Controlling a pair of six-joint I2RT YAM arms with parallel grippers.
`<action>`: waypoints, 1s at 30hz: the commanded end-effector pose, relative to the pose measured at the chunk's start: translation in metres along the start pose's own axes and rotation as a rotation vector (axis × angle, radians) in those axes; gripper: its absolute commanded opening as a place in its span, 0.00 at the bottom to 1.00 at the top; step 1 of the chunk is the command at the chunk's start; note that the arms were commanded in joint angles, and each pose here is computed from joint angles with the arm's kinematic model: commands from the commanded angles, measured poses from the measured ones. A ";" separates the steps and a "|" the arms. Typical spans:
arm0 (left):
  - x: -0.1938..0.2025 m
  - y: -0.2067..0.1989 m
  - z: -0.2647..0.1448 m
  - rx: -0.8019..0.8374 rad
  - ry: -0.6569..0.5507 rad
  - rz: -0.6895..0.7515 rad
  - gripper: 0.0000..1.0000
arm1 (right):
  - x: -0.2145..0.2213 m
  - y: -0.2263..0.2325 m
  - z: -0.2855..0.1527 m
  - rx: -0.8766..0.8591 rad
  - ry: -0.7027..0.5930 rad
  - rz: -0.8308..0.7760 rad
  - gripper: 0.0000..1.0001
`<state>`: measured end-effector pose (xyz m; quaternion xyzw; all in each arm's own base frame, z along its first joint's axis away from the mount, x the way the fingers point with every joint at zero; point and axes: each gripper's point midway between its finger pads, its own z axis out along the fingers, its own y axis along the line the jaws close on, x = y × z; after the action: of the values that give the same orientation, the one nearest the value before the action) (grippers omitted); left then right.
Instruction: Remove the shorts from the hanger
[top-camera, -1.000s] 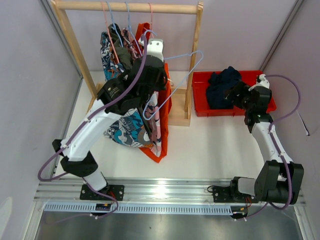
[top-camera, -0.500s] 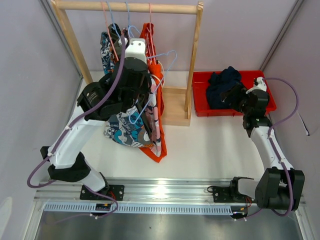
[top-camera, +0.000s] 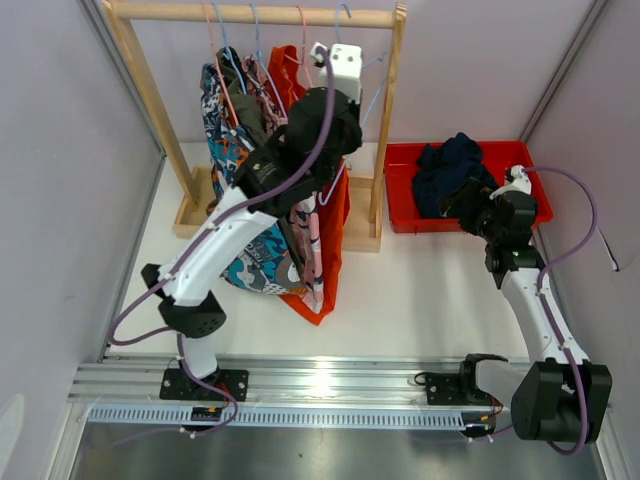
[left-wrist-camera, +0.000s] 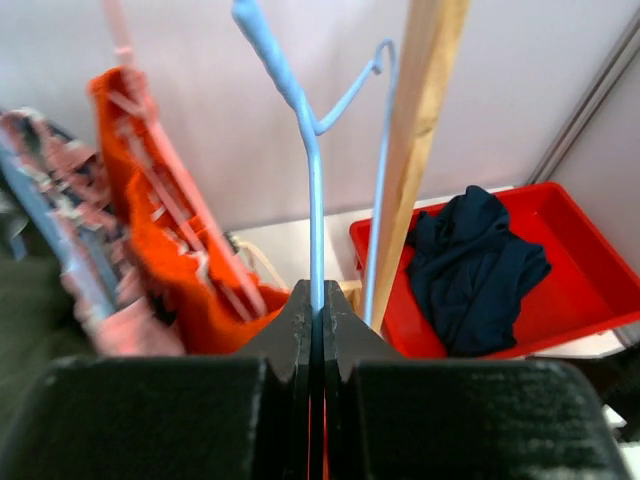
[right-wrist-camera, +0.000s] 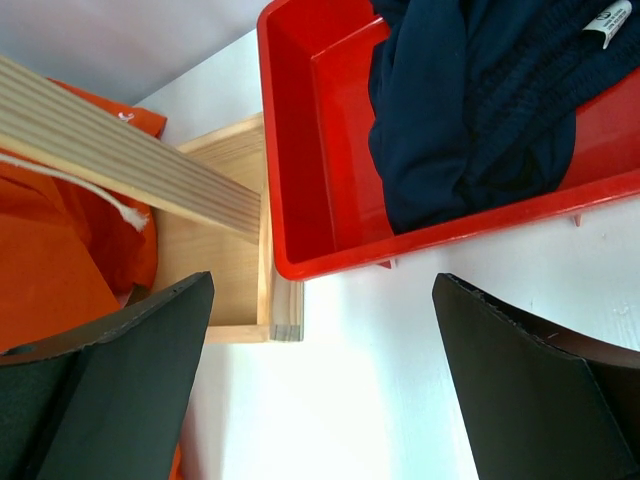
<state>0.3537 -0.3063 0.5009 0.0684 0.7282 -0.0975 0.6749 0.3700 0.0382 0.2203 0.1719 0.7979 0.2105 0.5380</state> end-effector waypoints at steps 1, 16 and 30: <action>-0.029 -0.019 0.016 0.047 -0.130 -0.023 0.00 | -0.006 0.008 -0.013 -0.025 -0.029 -0.026 0.99; -0.027 -0.014 0.097 0.154 -0.206 -0.148 0.00 | 0.018 0.032 -0.027 -0.123 -0.011 -0.036 0.99; 0.018 -0.057 0.126 0.380 -0.111 -0.176 0.00 | 0.036 0.040 -0.024 -0.132 0.016 -0.050 0.99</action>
<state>0.4758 -0.3808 0.4503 0.1219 0.6890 -0.2407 0.6726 0.3345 0.0860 0.2104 0.1160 0.8039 0.2490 0.5276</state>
